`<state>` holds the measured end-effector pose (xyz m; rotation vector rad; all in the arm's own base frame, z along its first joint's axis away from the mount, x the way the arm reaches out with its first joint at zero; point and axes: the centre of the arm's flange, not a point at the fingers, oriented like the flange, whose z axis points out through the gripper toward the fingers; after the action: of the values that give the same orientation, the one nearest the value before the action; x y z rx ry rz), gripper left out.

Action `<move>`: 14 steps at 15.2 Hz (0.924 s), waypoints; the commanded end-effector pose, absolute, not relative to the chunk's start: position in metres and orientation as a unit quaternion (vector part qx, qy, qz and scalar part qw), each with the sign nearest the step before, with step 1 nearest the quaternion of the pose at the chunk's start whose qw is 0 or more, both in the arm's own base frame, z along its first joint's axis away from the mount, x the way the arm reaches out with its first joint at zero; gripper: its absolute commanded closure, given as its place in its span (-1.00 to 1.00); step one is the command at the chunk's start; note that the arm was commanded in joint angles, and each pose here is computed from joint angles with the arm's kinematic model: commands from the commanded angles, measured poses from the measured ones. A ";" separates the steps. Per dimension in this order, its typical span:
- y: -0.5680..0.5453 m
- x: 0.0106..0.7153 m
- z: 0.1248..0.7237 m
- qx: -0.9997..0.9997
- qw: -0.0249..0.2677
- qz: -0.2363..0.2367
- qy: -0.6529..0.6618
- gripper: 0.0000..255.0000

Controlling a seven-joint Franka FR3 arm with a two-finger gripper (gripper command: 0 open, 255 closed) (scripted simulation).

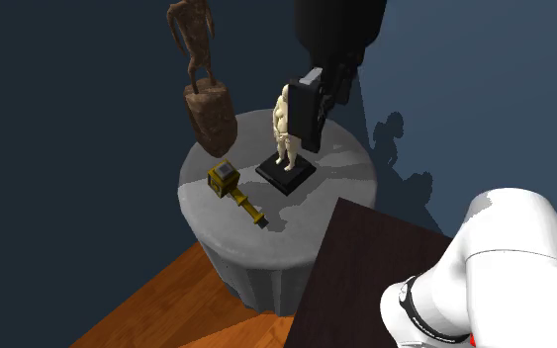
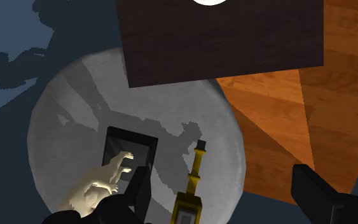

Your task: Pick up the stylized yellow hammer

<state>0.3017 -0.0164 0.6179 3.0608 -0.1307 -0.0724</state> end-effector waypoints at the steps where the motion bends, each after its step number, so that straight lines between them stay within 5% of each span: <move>1: -0.016 0.302 0.618 0.998 0.039 -0.024 -0.043 -1.00; 14: -0.034 0.388 0.470 0.997 0.049 -0.025 -0.061 -1.00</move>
<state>0.3804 -0.0314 0.4805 3.0382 -0.1815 -0.0812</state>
